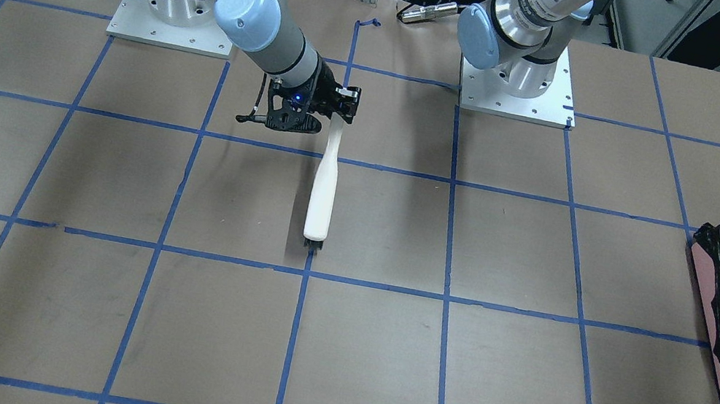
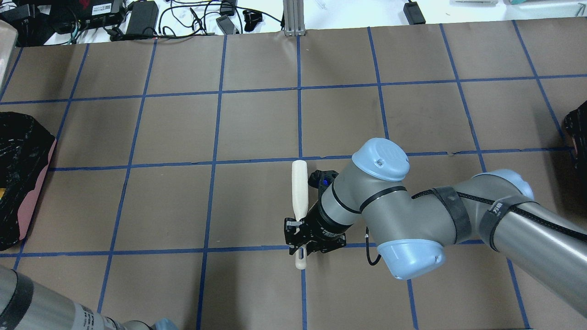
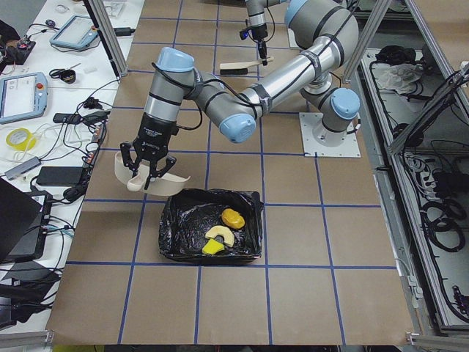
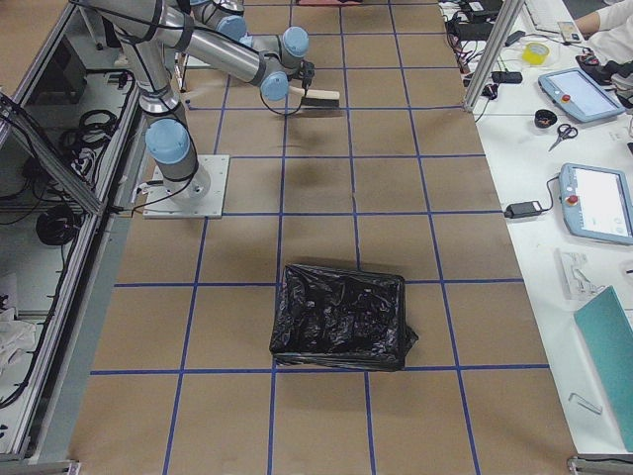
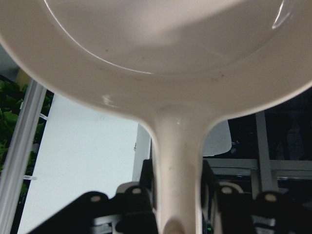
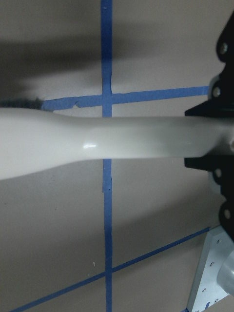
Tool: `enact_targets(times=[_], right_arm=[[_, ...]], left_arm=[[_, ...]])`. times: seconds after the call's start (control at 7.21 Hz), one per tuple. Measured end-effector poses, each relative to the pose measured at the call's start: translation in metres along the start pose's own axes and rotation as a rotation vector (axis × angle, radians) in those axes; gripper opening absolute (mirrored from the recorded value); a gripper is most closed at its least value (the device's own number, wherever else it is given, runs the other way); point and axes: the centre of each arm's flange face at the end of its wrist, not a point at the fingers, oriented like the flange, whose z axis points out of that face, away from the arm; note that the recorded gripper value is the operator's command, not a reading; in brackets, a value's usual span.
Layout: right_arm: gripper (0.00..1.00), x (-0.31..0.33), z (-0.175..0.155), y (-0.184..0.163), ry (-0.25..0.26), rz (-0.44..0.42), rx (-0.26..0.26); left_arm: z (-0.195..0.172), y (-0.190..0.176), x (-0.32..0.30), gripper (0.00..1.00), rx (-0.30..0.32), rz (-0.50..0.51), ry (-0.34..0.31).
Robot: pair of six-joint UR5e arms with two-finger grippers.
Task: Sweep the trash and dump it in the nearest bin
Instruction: 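Tip the dustpan over the black trash bag with the left gripper, then bring the empty dustpan back to the table center with the left gripper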
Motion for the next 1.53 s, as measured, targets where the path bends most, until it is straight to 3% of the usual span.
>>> enact_targets(times=[0.28,0.42,0.69,0.97,1.25,1.39,1.53], right_arm=[[0.0,0.0,0.001,0.0,-0.003,-0.002,-0.005],[0.0,0.001,0.002,0.0,-0.003,-0.005,-0.008],[0.0,0.002,0.004,-0.001,-0.001,-0.006,-0.013],[0.0,0.003,0.006,-0.002,0.005,-0.014,-0.017],[0.0,0.004,0.007,-0.002,0.009,-0.017,-0.019],[0.05,0.005,0.008,-0.002,0.013,-0.016,-0.02],[0.32,0.006,0.008,-0.003,0.016,-0.014,-0.021]], left_arm=[[-0.005,-0.064,-0.024,0.0,0.156,-0.175,0.03],[-0.003,-0.089,-0.025,0.0,0.238,-0.319,0.078],[-0.001,-0.137,-0.024,0.0,0.325,-0.578,0.21],[-0.008,-0.194,-0.026,0.0,0.336,-0.81,0.324],[-0.031,-0.264,-0.034,0.0,0.31,-1.021,0.457],[-0.046,-0.306,-0.04,0.0,0.301,-1.098,0.516],[-0.065,-0.35,-0.045,0.0,0.306,-1.178,0.586]])
